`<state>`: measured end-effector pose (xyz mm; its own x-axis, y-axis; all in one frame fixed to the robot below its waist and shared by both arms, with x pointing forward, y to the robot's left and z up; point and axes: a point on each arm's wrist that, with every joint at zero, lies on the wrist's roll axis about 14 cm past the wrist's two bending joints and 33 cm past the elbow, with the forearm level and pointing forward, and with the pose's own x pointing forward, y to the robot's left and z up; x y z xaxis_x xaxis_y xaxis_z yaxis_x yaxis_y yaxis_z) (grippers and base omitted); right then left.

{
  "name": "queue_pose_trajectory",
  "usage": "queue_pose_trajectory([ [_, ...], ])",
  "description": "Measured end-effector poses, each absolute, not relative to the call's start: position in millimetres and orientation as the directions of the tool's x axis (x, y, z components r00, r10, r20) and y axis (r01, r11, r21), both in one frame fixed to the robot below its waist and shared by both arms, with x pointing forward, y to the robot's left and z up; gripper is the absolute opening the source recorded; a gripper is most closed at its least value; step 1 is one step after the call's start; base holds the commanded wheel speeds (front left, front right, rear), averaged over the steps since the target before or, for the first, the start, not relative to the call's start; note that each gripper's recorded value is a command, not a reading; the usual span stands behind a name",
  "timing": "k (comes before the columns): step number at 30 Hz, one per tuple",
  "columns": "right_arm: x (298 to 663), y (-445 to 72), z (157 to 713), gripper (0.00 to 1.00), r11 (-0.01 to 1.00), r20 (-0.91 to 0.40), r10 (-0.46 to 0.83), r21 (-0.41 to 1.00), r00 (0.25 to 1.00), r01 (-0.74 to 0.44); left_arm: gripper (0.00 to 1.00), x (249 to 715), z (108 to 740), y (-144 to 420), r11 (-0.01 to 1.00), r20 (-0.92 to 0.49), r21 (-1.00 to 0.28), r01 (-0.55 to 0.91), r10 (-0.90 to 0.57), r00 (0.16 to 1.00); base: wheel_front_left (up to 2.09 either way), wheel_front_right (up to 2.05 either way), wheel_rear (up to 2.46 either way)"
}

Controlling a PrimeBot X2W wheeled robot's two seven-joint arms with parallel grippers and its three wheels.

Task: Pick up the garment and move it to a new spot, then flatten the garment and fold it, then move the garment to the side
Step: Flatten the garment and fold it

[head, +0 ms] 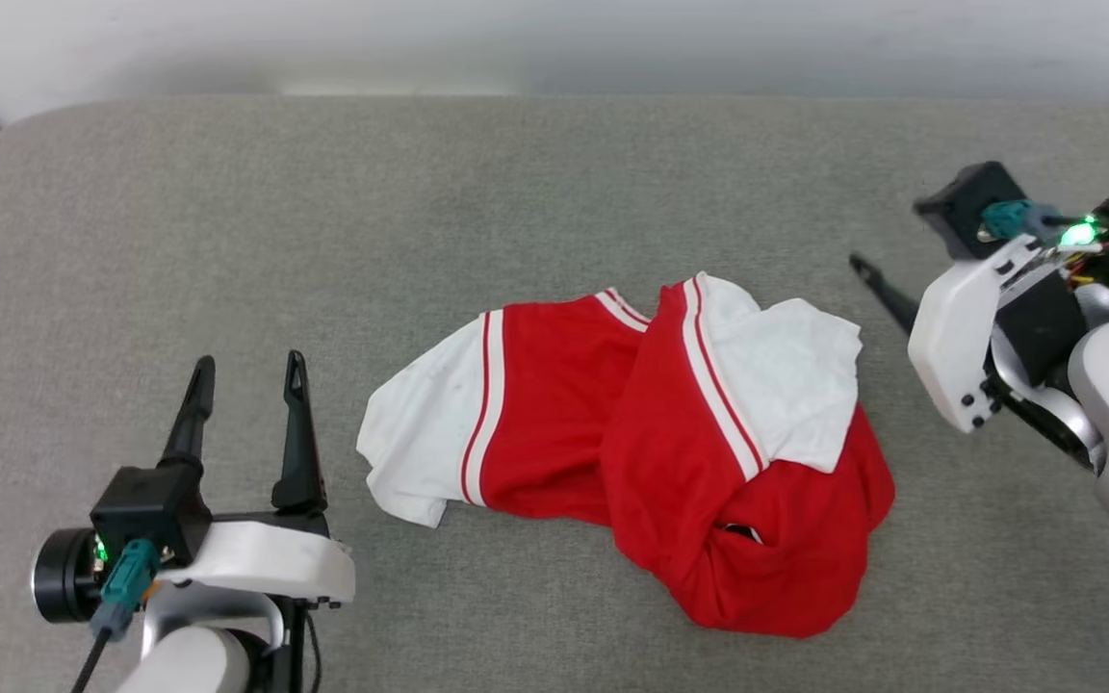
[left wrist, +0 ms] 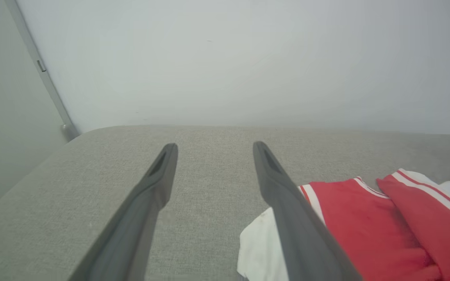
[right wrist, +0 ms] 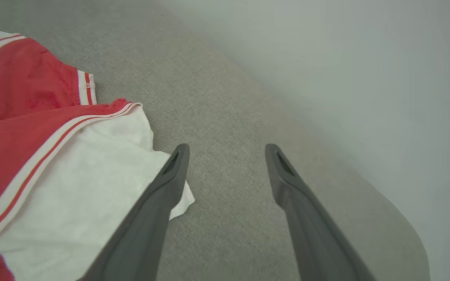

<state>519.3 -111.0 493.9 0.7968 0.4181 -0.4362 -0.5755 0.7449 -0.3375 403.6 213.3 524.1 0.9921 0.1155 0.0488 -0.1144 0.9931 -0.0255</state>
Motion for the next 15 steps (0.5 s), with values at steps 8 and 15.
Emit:
queue_pose_trajectory([
  [8, 506.9, -107.9, 440.0, 1.00, 0.721, -0.784, 0.362, -0.108, 0.505, -0.684, 1.00, 399.8, 517.8, 219.6, 0.978, 0.079, -0.082, -0.194, 0.201, 0.976, 0.00, 0.00, 0.00],
  [15, 513.8, -102.5, 397.5, 1.00, 0.708, -0.880, 0.309, -0.039, 0.360, -0.705, 1.00, 401.4, 504.1, 225.5, 0.967, 0.065, -0.095, -0.238, 0.244, 0.967, 0.00, 0.00, 0.00],
])
